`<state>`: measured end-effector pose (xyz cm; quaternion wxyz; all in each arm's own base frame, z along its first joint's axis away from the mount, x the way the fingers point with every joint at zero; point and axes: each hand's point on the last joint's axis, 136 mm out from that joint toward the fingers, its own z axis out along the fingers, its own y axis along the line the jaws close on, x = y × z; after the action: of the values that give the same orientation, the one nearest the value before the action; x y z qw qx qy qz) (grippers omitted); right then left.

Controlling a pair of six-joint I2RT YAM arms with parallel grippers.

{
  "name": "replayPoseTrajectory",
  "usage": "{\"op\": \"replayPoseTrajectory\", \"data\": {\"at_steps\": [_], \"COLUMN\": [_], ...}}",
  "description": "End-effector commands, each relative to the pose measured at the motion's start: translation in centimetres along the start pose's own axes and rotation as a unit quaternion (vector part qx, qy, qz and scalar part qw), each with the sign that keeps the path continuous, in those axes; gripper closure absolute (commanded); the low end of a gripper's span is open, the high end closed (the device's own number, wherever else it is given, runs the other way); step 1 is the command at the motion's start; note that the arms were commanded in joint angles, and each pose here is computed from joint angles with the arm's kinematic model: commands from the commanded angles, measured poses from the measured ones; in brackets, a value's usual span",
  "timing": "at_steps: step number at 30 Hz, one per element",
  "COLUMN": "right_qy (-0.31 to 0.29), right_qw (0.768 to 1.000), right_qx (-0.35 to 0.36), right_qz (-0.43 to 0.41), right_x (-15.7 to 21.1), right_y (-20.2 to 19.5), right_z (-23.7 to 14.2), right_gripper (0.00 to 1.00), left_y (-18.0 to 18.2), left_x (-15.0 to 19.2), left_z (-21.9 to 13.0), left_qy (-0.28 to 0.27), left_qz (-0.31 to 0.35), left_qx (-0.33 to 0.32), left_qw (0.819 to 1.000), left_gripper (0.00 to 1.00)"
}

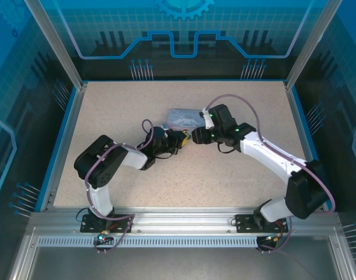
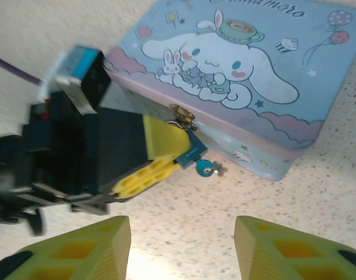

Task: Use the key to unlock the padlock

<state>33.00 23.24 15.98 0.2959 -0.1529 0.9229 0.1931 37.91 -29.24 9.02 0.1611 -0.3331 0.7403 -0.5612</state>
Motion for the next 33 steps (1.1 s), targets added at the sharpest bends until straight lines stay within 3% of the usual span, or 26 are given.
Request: {"op": "replayPoseTrajectory", "data": {"at_steps": [1, 9, 33], "right_qy": [0.035, 0.052, 0.060], "right_qw": [0.994, 0.980, 0.969], "right_qx": [0.067, 0.105, 0.098], "right_qz": [-0.085, -0.158, -0.221], "right_x": [1.0, 1.0, 1.1], "right_y": [-1.3, -0.9, 1.2], "right_z": [1.3, 3.2, 4.9], "right_gripper": [0.52, 0.52, 0.49], "left_y": [-2.6, -2.7, -3.3], "left_x": [0.4, 0.4, 0.4], "left_z": [-0.3, -0.8, -1.1], "left_qy": [0.018, 0.023, 0.037], "left_qz": [0.010, 0.010, 0.016], "left_qx": [0.016, 0.003, -0.020], "left_qw": [1.000, 1.000, 0.999], "left_gripper": [1.00, 1.00, 1.00]}}
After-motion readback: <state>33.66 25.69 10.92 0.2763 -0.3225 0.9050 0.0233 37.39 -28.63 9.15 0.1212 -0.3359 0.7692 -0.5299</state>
